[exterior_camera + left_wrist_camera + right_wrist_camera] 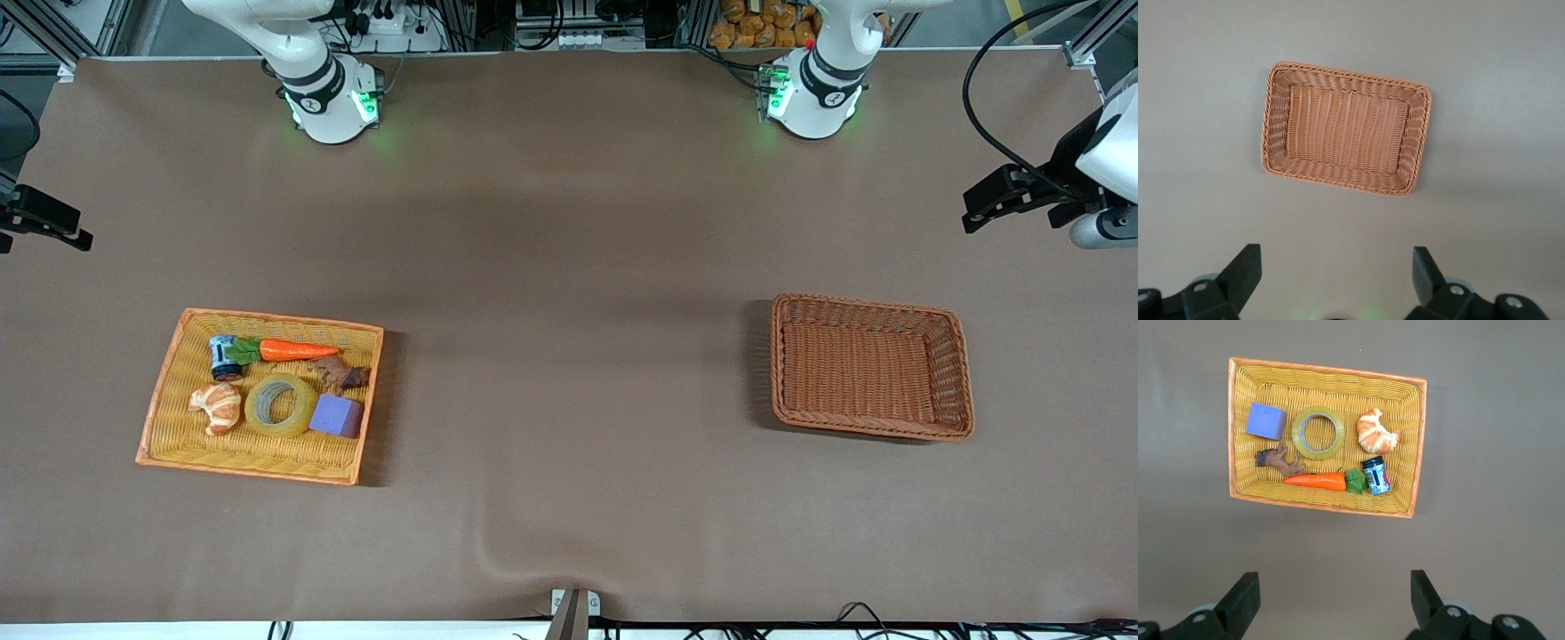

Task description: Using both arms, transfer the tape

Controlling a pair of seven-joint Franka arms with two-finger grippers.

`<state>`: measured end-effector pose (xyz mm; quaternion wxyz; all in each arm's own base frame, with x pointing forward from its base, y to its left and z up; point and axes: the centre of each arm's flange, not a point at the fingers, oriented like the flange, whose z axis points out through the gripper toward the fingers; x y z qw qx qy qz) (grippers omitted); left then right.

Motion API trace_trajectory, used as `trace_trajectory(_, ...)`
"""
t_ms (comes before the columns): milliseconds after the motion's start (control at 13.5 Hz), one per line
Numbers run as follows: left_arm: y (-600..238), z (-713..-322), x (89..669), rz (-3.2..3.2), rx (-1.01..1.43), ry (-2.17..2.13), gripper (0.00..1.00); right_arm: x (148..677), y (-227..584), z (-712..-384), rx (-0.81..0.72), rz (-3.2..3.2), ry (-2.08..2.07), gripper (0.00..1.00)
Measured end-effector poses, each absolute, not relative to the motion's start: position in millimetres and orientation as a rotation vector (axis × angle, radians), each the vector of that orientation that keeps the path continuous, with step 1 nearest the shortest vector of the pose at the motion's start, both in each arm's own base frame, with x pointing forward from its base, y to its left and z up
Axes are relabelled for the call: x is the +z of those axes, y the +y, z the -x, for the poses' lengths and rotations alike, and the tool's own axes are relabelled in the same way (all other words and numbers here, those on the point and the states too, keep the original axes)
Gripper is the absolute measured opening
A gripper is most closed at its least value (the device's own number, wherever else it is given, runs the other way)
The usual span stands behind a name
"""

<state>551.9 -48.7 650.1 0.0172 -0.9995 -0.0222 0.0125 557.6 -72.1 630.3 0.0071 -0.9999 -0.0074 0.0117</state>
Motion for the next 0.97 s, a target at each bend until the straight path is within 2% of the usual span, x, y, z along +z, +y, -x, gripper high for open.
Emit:
trace_trajectory(446, -48.7, -552.0, 649.7, 3.106, 0.040, -0.069, 1.00, 626.2, -70.9, -559.1, 0.049, 3.126, -0.026, 1.00)
trace_trajectory(594, -48.3, -553.0, 646.5, 3.105, 0.052, -0.070, 1.00, 608.4, -59.5, -567.2, 0.090, 3.122, -0.060, 1.00)
trace_trajectory(743, -48.4, -554.3, 642.1, 3.104, 0.066, -0.069, 1.00, 568.4, -26.5, -590.6, 0.069, 3.128, -0.149, 1.00)
trace_trajectory(966, -49.8, -554.2, 641.2, 3.104, 0.068, -0.065, 1.00, 471.0, 21.8, -627.6, -0.001, 3.139, -0.275, 1.00)
